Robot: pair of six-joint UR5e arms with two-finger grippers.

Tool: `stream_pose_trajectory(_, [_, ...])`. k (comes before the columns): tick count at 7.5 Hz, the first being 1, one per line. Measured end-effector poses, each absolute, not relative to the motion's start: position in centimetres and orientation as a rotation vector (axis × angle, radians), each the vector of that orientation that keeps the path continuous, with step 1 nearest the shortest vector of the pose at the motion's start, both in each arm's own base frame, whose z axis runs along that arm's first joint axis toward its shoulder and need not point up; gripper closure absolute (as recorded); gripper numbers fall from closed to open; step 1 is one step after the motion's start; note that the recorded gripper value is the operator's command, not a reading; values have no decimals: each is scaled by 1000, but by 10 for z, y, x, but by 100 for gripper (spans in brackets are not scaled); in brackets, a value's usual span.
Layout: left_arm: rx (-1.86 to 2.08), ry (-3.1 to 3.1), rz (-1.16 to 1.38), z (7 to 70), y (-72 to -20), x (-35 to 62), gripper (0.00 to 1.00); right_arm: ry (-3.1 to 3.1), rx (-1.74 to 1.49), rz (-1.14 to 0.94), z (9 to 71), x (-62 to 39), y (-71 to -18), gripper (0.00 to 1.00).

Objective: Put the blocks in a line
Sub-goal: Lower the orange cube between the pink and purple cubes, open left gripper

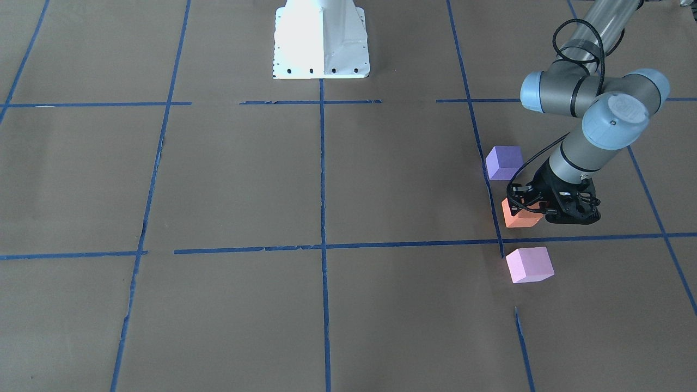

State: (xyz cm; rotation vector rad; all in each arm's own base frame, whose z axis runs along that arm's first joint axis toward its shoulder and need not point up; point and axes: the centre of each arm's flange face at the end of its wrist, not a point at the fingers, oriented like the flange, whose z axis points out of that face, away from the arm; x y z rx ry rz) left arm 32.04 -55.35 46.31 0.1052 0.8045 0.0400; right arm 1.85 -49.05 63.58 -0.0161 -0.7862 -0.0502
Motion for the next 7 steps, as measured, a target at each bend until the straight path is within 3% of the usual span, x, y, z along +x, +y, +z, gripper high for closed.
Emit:
stream_pose_trajectory(1, [100,808,42,463,-553,321,98,-786,-16,-50,636,18,-491,0])
stream_pose_trajectory(2, [95,808,42,463,-553,321,91,-786,-16,-50,636,18,-491,0])
stream_pose_trajectory(4, [63,821,47,462,-551,323,17,-786,-17,-50,636,18,-490,0])
stream_pose_trajectory(5, [53,827,51,462,-550,324,2,-786,-16,-50,636,18,-491,0])
stream_pose_trajectory(7, [48,830,54,461,-550,325,0,-786,-16,-50,636,18,-491,0])
